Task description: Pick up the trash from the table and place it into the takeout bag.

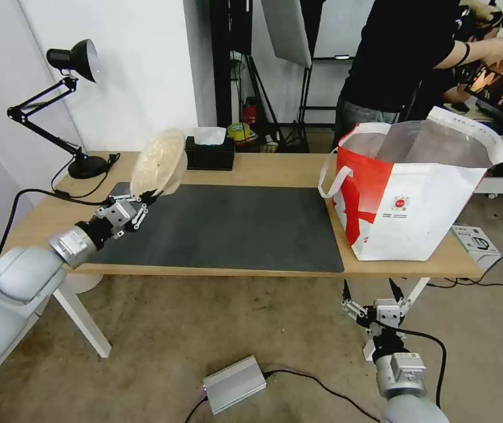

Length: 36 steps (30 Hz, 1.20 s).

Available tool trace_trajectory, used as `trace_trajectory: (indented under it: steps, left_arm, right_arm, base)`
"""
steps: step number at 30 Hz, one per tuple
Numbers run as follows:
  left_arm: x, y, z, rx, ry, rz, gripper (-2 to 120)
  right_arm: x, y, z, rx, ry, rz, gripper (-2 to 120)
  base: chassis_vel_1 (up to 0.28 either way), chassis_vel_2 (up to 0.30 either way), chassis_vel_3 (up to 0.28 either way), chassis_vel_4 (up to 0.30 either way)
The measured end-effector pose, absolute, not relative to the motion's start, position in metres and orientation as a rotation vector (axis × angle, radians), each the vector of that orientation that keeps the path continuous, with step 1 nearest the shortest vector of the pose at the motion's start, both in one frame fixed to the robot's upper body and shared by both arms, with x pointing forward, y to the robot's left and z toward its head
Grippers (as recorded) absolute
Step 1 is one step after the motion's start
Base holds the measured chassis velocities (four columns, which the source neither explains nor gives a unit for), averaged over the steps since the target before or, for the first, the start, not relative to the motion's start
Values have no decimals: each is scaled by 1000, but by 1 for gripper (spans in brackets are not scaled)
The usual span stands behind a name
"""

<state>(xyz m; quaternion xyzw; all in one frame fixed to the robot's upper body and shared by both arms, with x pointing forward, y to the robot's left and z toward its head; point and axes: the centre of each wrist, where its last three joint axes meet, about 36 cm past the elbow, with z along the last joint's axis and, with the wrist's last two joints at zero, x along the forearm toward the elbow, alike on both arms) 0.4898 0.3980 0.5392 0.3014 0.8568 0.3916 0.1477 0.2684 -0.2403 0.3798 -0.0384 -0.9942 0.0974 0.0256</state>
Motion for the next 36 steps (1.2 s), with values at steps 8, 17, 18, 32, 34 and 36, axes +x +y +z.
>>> trace_trajectory:
  steps: [8, 17, 18, 32, 34, 36]
  left_arm:
    - [542, 366, 570, 954, 2349, 1173, 0]
    - [581, 327, 588, 1027, 2267, 1184, 0]
    - [586, 322, 589, 1038, 2260, 1185, 0]
    - [648, 235, 625, 1153, 2104, 1229, 0]
    - [653, 221, 631, 1166, 2080, 1227, 0]
    - [655, 213, 632, 1174, 2070, 1226, 0]
  right_arm:
    - [272, -244, 381, -128, -3077, 313, 100]
    - [275, -246, 381, -143, -3077, 317, 100]
    - [275, -246, 381, -143, -3076, 318, 100]
    - [277, -245, 380, -151, -3062, 318, 100]
    - [277, -245, 380, -153, -3062, 319, 100]
    - [277, -246, 380, -154, -3062, 320, 100]
  base:
    - [0, 0, 0, 0]
    - [0, 0, 0, 0]
    - [0, 0, 0, 0]
    - [0, 0, 0, 0]
    - [0, 0, 0, 0]
    - [0, 0, 0, 0]
